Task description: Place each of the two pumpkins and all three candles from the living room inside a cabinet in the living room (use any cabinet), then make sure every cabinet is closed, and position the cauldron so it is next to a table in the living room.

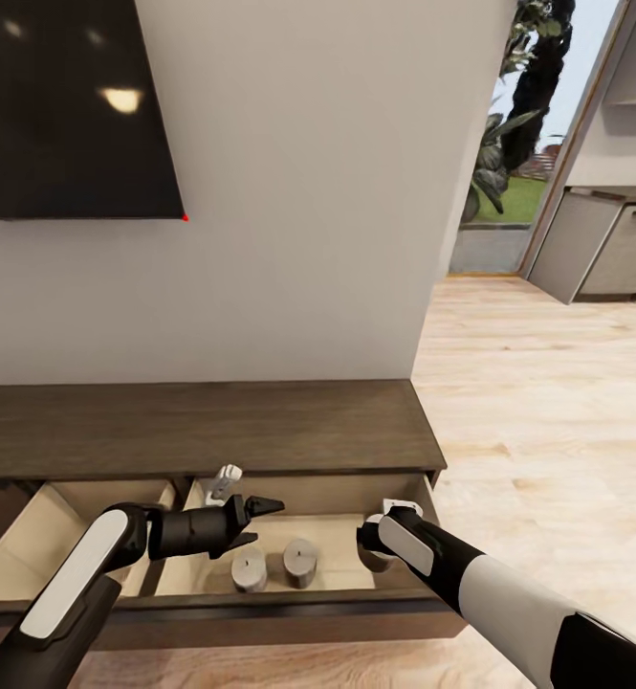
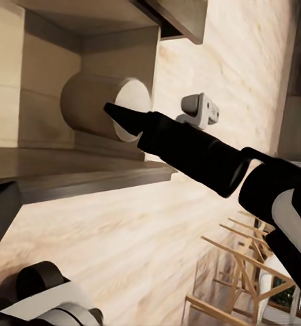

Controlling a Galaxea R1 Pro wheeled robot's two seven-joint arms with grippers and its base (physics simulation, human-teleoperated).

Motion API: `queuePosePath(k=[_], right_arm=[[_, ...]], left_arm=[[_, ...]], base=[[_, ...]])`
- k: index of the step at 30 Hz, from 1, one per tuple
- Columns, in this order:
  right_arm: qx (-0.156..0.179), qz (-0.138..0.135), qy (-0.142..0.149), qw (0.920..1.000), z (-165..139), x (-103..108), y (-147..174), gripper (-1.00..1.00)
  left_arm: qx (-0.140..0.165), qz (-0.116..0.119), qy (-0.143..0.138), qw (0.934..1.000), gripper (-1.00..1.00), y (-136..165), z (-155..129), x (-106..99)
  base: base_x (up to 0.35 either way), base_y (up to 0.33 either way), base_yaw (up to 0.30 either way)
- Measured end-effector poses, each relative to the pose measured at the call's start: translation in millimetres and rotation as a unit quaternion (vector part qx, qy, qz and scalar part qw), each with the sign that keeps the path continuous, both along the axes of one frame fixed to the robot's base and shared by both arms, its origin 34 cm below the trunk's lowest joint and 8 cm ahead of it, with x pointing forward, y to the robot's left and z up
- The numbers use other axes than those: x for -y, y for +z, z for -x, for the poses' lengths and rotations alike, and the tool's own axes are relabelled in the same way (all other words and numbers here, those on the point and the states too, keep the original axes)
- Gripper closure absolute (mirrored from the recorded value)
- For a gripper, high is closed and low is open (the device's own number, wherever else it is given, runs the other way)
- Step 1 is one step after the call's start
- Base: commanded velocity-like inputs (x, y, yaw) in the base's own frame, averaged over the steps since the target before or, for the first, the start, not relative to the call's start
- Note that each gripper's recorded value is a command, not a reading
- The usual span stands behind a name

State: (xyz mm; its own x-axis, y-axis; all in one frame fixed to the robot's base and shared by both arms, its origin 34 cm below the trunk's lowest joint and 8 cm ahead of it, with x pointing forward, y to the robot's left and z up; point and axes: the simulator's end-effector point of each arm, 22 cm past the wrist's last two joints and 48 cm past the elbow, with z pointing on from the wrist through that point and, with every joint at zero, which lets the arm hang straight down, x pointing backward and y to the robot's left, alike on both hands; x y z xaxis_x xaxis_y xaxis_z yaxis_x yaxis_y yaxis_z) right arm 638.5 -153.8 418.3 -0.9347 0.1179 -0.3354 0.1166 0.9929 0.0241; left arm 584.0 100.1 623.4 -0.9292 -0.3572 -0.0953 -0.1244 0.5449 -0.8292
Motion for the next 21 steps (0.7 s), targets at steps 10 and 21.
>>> queuePosePath(k=[10,21], right_arm=[[0.0,0.001,0.001,1.0,1,0,-4,1.0],[0.0,0.001,0.001,1.0,1,0,-4,1.0]], left_arm=[[0.006,0.03,-0.004,0.9995,-1.0,3,6,4],[0.005,0.019,-0.001,0.9998,-1.0,-2,6,-7]], base=[[0.001,0.0,0.0],[0.124,0.035,0.0]])
